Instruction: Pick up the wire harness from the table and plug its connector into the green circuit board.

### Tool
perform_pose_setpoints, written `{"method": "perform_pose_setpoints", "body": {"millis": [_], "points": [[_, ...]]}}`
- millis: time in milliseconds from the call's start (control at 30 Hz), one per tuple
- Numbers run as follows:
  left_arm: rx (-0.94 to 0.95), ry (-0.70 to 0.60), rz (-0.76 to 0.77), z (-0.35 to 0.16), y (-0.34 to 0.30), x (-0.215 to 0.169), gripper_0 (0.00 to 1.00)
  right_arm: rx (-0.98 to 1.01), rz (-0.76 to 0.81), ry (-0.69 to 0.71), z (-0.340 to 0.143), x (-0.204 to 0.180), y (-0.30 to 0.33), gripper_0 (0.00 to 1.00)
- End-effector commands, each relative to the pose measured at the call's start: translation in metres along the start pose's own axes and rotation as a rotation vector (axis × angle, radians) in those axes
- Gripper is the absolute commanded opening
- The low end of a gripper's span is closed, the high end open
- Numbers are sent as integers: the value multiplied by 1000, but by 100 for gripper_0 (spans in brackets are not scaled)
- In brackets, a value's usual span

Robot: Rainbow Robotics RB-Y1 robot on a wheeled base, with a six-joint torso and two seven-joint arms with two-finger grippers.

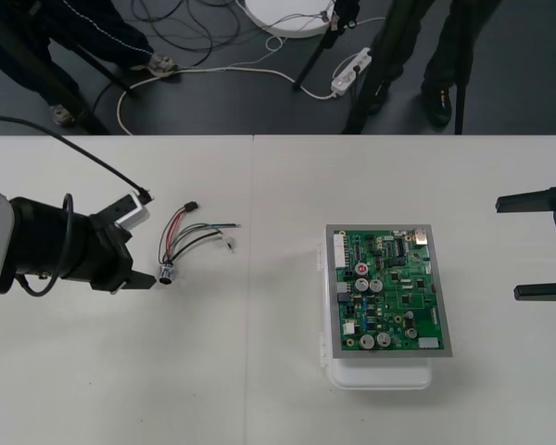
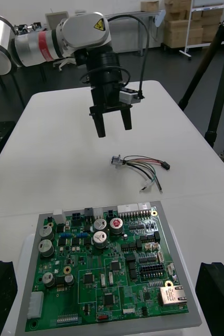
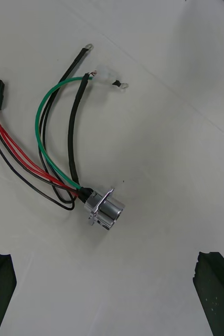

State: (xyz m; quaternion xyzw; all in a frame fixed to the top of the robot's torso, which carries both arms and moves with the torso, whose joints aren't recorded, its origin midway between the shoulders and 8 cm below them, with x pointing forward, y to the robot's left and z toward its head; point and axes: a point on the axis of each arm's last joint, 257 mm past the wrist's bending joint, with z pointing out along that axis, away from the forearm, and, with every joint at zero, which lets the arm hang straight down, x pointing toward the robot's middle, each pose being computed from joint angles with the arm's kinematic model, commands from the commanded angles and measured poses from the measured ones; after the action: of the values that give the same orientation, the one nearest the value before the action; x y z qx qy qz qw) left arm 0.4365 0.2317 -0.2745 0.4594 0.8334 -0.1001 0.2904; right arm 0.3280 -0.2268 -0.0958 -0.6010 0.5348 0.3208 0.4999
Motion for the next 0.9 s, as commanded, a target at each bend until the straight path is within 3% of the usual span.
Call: {"method": "perform_pose_setpoints", "body": {"millis": [33, 400, 900], "points": [[13, 12, -100, 13, -16, -24, 100, -5, -12, 24, -5, 15, 8, 100], [-49, 74, -235, 33, -26, -29, 100, 53, -23, 27, -4, 19, -5, 100], [-170, 132, -385, 46, -16, -26, 100, 29, -31, -106, 4, 24, 2, 100]]}}
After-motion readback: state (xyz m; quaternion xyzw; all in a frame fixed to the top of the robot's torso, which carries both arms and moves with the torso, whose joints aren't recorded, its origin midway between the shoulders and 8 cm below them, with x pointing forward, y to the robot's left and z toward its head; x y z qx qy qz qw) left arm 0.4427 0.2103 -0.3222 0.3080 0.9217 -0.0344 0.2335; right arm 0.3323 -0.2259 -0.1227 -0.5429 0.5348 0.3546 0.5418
